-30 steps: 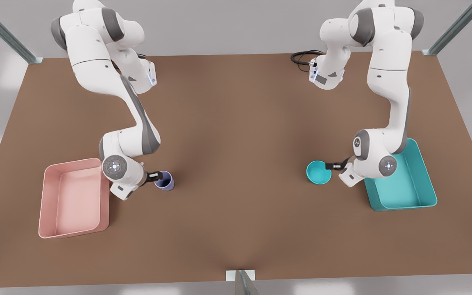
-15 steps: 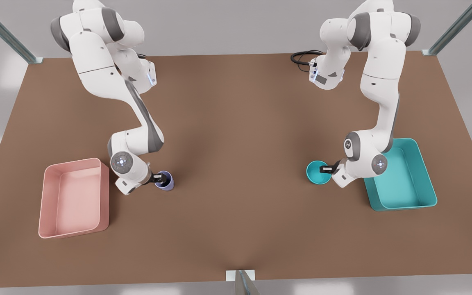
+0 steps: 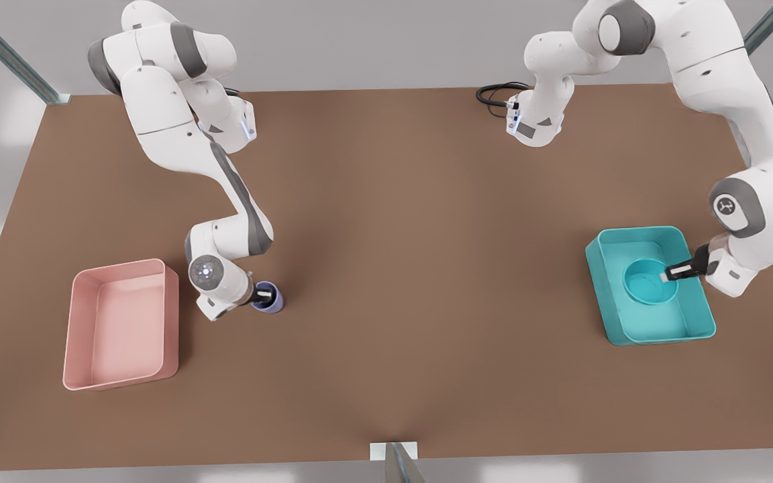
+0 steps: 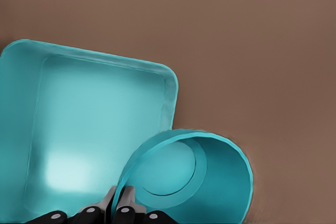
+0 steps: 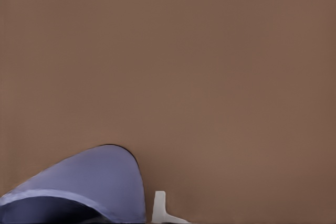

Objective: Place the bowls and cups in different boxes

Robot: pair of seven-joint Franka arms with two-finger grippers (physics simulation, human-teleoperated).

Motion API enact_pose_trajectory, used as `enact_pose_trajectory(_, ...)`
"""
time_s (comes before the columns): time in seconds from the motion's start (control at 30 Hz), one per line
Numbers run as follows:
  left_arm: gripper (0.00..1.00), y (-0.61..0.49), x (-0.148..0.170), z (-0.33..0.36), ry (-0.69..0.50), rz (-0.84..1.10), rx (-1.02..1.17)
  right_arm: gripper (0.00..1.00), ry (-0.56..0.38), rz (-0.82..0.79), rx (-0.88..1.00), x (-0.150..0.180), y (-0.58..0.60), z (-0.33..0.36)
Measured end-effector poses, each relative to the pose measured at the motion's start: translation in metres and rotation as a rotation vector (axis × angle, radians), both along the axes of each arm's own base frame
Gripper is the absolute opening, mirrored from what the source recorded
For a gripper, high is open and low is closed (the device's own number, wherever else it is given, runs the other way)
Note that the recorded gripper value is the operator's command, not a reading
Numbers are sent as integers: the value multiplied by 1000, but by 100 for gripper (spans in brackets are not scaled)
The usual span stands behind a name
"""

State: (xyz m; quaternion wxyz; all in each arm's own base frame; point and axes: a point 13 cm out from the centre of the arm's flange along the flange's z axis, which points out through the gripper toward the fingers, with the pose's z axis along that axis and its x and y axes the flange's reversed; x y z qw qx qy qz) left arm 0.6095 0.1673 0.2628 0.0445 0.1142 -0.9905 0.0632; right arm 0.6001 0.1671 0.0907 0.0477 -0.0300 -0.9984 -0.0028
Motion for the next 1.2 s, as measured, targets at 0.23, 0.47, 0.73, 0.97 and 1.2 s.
enact_pose_trajectory(0.23,21,69,-44,-108,172,44,12,21,-124,-33,14,44,-20,78)
enact_pose_trajectory(0.47,100,67,-42,-169,174,21,-14,21,-235,-179,-33,73,-257,178)
enact_pose_trajectory(0.73,100,-22,2,85,-89,-276,107,21,-78,-83,3,52,-361,42)
enact_pose_trajectory(0.97,100,-195,-25,162,-51,-516,150,100,-71,46,29,51,-358,-3)
enact_pose_trajectory(1.2,100,-177,-41,166,24,-423,166,100,-122,101,-8,61,-362,59)
